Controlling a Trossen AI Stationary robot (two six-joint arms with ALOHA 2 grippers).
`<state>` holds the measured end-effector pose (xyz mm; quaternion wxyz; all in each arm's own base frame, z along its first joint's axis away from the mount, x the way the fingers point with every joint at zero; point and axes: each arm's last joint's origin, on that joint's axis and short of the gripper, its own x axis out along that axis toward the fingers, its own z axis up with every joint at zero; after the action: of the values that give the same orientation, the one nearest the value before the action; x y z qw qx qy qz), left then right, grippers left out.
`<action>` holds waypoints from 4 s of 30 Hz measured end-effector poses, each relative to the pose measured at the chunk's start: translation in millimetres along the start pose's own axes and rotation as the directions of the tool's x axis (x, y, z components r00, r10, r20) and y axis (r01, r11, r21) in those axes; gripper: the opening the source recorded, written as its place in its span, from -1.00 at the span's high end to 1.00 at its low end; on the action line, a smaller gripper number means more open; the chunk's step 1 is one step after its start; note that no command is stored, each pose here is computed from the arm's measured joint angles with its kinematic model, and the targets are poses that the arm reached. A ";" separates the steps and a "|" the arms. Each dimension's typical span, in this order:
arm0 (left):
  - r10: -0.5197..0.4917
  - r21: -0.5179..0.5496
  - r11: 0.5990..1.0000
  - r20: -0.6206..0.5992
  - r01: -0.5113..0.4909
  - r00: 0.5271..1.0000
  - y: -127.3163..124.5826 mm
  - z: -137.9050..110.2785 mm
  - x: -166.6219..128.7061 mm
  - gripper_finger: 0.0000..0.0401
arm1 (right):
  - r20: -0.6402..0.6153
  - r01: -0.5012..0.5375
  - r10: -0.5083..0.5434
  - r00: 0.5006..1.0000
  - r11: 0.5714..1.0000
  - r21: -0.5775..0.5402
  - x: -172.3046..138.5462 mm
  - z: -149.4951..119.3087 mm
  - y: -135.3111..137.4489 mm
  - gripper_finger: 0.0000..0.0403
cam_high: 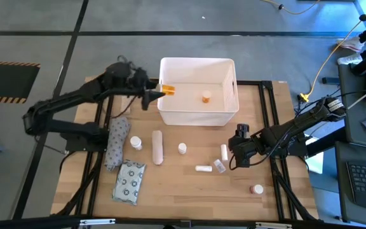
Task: Pick & place medical supplies in basket/bin
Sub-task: Put the orange pill bottle into the white bin, then put the pink pill bottle into the white bin
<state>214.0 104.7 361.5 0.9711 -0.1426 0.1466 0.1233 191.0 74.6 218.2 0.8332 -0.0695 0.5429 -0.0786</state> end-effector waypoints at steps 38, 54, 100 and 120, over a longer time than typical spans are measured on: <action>0.270 0.180 0.961 -0.760 -0.208 0.592 116.4 -61.5 226.3 -0.06 | 0.035 -0.013 0.014 0.999 0.999 -0.038 -0.1 3.6 1.3 -0.55; 0.304 0.199 0.950 -0.760 -0.240 0.574 127.4 -63.6 225.1 -0.06 | 0.035 -0.013 0.014 0.999 0.999 -0.038 -0.1 3.7 1.4 -0.55; 0.302 0.168 0.950 -0.716 -0.264 0.630 115.1 -39.5 209.3 -0.41 | 0.035 -0.013 0.015 0.999 0.999 -0.035 -0.1 3.7 1.4 -0.55; -0.092 0.325 0.939 -0.081 0.114 0.992 31.6 37.8 58.4 -0.40 | 0.055 -0.128 0.118 0.992 0.956 0.264 -1.7 8.7 5.4 -0.55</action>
<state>268.7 157.4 369.9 0.9811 0.0101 0.1888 0.0415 198.6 80.6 222.1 0.8486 0.0758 0.5143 -0.0978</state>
